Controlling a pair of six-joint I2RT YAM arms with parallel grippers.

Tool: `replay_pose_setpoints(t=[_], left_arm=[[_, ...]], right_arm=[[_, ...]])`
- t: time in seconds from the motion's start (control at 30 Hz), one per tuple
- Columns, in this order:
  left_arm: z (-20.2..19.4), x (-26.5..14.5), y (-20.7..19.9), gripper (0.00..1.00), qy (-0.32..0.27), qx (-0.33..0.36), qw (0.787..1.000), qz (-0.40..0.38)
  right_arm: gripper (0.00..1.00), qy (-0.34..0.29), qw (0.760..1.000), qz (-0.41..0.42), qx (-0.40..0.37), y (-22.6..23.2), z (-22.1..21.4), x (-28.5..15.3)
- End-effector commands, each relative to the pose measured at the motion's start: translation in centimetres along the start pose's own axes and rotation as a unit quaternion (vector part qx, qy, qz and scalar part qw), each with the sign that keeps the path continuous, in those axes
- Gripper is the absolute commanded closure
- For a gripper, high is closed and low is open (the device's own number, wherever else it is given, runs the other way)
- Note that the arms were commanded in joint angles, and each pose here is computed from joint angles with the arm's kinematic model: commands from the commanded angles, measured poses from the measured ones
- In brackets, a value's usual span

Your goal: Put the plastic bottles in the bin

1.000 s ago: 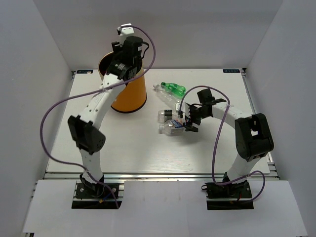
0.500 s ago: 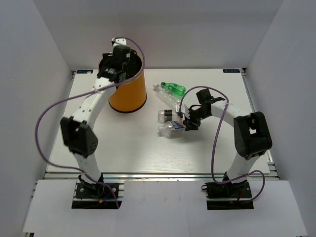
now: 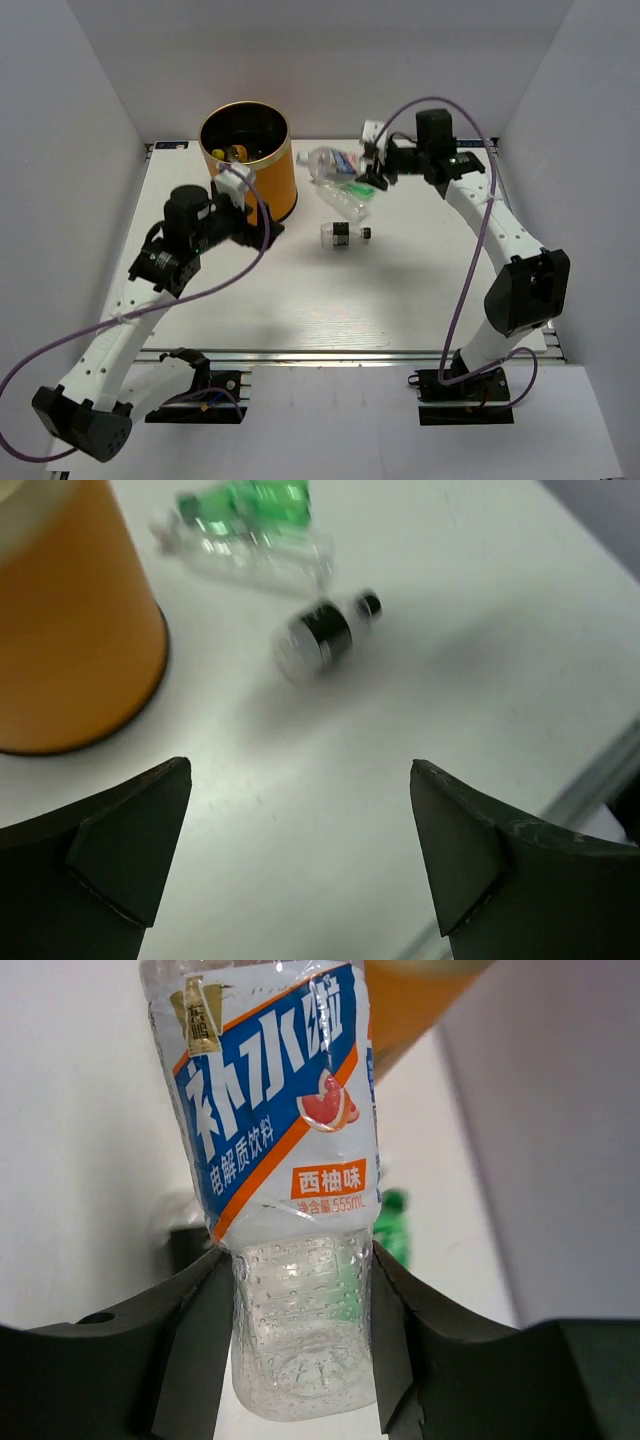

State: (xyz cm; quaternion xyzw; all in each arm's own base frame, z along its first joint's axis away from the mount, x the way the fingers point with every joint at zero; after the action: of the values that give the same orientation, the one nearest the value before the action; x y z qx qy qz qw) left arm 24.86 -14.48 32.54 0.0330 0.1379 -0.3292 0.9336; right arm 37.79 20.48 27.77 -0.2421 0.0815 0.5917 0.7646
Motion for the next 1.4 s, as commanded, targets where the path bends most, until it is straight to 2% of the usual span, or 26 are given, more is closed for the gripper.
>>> replay_pose_setpoints(t=[0.0, 0.03, 0.17, 0.2, 0.27, 0.33, 0.37, 0.4, 0.47, 0.53, 0.57, 0.67, 0.7, 0.73, 0.87, 0.9, 0.93, 1.0, 1.03, 1.07, 1.1, 1.17, 1.2, 1.27, 1.3, 1.37], left_arm=[[-4.4, -0.9, -2.4, 0.0, 0.043, -0.005, 0.996, -0.084], [-6.5, -0.7, -2.9, 0.0, 0.067, -0.015, 0.992, -0.104], [-10.3, 0.3, -3.1, 0.0, 0.116, -0.04, 0.986, -0.116], [-10.4, 0.5, -3.0, 0.0, 0.11, -0.038, 0.986, -0.115], [-10.9, 0.8, -2.8, 0.0, 0.109, -0.04, 0.988, -0.106], [-11.0, 1.3, -2.7, 0.0, 0.102, -0.042, 0.988, -0.105], [-11.4, 1.5, -2.7, 0.0, 0.107, -0.049, 0.988, -0.105], [-11.2, 1.6, -2.6, 0.0, 0.102, -0.047, 0.988, -0.104], [-11.4, 1.9, -2.8, 0.0, 0.1, -0.049, 0.988, -0.108], [-11.8, 2.3, -2.9, 0.0, 0.102, -0.046, 0.988, -0.108], [-12.1, 2.6, -2.9, 0.0, 0.11, -0.049, 0.987, -0.108], [-11.6, 3.9, -2.7, 0.0, 0.117, -0.022, 0.987, -0.104], [-11.6, 4.4, -2.7, 0.0, 0.123, -0.012, 0.987, -0.1], [-11.3, 5.6, -2.8, 0.0, 0.126, 0.007, 0.986, -0.105], [-10.7, 9.4, -3.0, 0.0, 0.126, 0.062, 0.985, -0.104], [-10.0, 10.3, -3.0, 0.0, 0.116, 0.077, 0.985, -0.105], [-10.7, 11.5, -3.2, 0.0, 0.123, 0.1, 0.981, -0.107], [-9.2, 13.5, -3.4, 0.0, 0.093, 0.13, 0.981, -0.112], [-9.0, 14.3, -3.7, 0.0, 0.089, 0.157, 0.976, -0.12], [-8.9, 15.1, -3.7, 0.0, 0.084, 0.168, 0.974, -0.13], [-7.8, 16.0, -4.0, 0.0, 0.068, 0.184, 0.971, -0.134], [-9.3, 18.4, -4.2, 0.0, 0.092, 0.211, 0.961, -0.152], [-8.6, 19.2, -4.3, 0.0, 0.093, 0.221, 0.958, -0.16], [-9.6, 21.1, -4.7, 0.0, 0.102, 0.239, 0.949, -0.176], [-10.1, 21.6, -5.2, 0.0, 0.102, 0.245, 0.946, -0.186], [-11.3, 23.1, -5.8, 0.0, 0.108, 0.249, 0.939, -0.209]], right_arm=[[1.0, -0.128, 0.989, -0.08, 0.0, -5.1, 9.0, -0.5], [1.0, -0.128, 0.989, -0.069, 0.039, -6.0, 7.6, 1.7], [1.0, -0.243, 0.968, -0.054, 0.025, -8.3, 14.9, 3.9], [1.0, -0.239, 0.969, -0.044, 0.043, -8.9, 13.3, 6.5], [1.0, -0.303, 0.952, -0.039, 0.0, -8.9, 18.1, 6.8], [1.0, -0.326, 0.945, -0.011, 0.016, -8.6, 17.9, 9.7], [1.0, -0.365, 0.931, -0.012, -0.019, -8.1, 19.7, 9.9], [1.0, -0.367, 0.93, 0.002, -0.008, -7.7, 18.8, 12.4], [1.0, -0.384, 0.923, 0.005, -0.02, -7.1, 20.2, 13.5], [1.0, -0.392, 0.92, 0.007, -0.008, -6.5, 19.8, 15.5], [0.92, -0.39, 0.921, 0.0, -0.002, -6.5, 19.4, 16.4], [0.28, -0.39, 0.921, -0.015, 0.019, -6.1, 18.6, 18.3], [0.17, -0.39, 0.92, -0.029, 0.027, -6.5, 18.4, 18.4], [0.1, -0.391, 0.919, -0.03, 0.028, -6.5, 18.7, 18.2], [0.1, -0.393, 0.914, -0.09, 0.039, -9.2, 19.8, 14.7], [0.1, -0.392, 0.911, -0.124, 0.034, -11.0, 20.1, 11.8], [0.1, -0.371, 0.918, -0.132, 0.053, -11.7, 19.0, 11.4], [0.13, -0.35, 0.922, -0.149, 0.069, -12.7, 18.3, 9.3], [0.16, -0.3, 0.933, -0.167, 0.111, -14.6, 14.8, 8.1], [0.22, -0.287, 0.934, -0.175, 0.122, -14.9, 14.2, 7.0], [0.42, -0.266, 0.935, -0.192, 0.137, -16.2, 12.2, 5.3], [0.64, -0.204, 0.94, -0.183, 0.202, -16.3, 7.2, 4.0], [0.76, -0.182, 0.94, -0.18, 0.223, -16.7, 5.0, 2.7], [0.71, -0.151, 0.94, -0.176, 0.251, -15.6, 2.0, 0.8], [0.57, -0.146, 0.944, -0.186, 0.231, -15.6, 1.8, -0.9], [0.38, -0.101, 0.941, -0.183, 0.265, -14.1, -2.0, -0.9]])
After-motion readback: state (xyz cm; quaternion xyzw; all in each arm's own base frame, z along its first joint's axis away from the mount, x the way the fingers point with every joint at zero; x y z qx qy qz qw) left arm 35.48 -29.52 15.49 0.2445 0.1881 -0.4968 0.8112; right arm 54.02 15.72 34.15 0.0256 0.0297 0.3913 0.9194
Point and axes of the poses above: each gripper's point midway between its finger pads, its own x axis out along the fingers, its own y axis along the line the jaws close on, z = x × y, the point moved 5 cm from there along -x, back along the fingers, and after that the axes turned 6 degrees about x, right-handed, at the moved point
